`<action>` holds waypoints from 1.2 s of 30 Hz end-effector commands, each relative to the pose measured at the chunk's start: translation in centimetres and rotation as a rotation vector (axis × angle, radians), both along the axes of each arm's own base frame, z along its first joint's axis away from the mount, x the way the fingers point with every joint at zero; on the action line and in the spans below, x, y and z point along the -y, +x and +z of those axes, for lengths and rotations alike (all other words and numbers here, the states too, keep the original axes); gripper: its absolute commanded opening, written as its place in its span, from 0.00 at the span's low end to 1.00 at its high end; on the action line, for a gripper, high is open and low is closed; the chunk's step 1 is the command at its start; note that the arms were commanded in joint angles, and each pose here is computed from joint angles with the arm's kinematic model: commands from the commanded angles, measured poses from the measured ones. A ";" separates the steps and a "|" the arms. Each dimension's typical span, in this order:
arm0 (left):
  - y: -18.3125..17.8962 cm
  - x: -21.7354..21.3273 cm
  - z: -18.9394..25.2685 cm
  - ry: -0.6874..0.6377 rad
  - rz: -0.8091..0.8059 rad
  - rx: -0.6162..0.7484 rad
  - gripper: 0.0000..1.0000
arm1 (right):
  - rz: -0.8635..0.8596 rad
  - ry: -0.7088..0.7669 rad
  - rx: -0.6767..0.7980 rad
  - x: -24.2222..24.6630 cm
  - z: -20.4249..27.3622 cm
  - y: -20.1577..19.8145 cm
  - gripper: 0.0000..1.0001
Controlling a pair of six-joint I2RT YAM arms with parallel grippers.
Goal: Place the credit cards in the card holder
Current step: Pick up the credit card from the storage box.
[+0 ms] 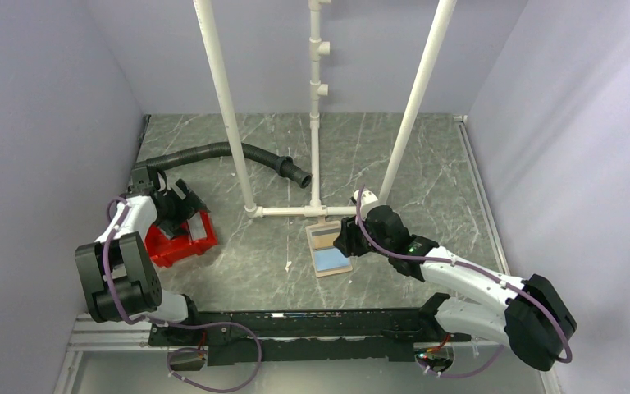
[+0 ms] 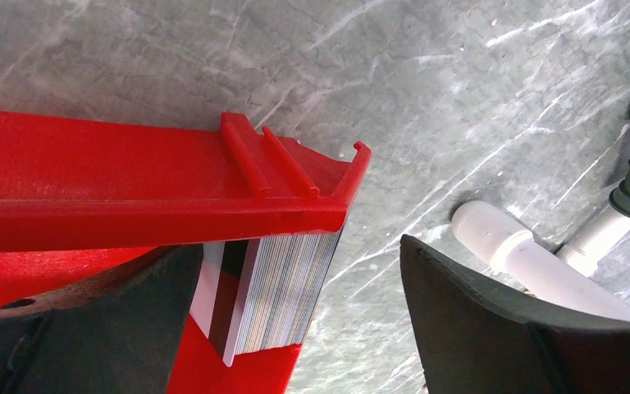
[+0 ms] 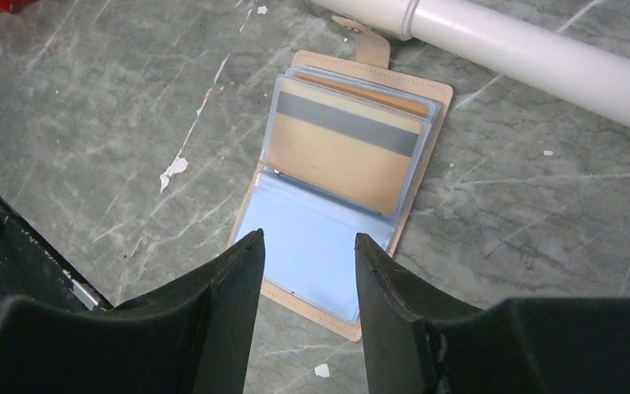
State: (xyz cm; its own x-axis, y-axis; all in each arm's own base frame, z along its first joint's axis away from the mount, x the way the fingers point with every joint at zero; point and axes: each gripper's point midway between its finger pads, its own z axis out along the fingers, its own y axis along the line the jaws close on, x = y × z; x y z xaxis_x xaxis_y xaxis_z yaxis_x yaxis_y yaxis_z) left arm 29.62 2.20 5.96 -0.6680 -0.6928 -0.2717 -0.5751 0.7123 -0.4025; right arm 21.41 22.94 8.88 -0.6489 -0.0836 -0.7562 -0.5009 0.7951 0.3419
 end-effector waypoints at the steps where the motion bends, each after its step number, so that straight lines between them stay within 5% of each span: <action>1: 0.8 0.6 1.6 -0.029 -0.018 0.058 0.94 | 0.005 0.015 0.033 -0.4 0.5 0.4 0.47; 36: 0.0 0.1 2.1 0.008 0.002 0.054 0.38 | 0.014 0.015 0.022 -0.6 0.2 0.3 0.44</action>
State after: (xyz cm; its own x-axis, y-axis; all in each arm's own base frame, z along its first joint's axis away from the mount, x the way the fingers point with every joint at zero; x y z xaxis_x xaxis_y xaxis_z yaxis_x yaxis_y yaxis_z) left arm 29.35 2.07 7.01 -0.6622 -0.6915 -0.2886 -0.5658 0.7140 -0.4124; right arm 21.35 22.91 8.22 -0.6616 -0.0951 -0.7438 -0.4957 0.7998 0.3386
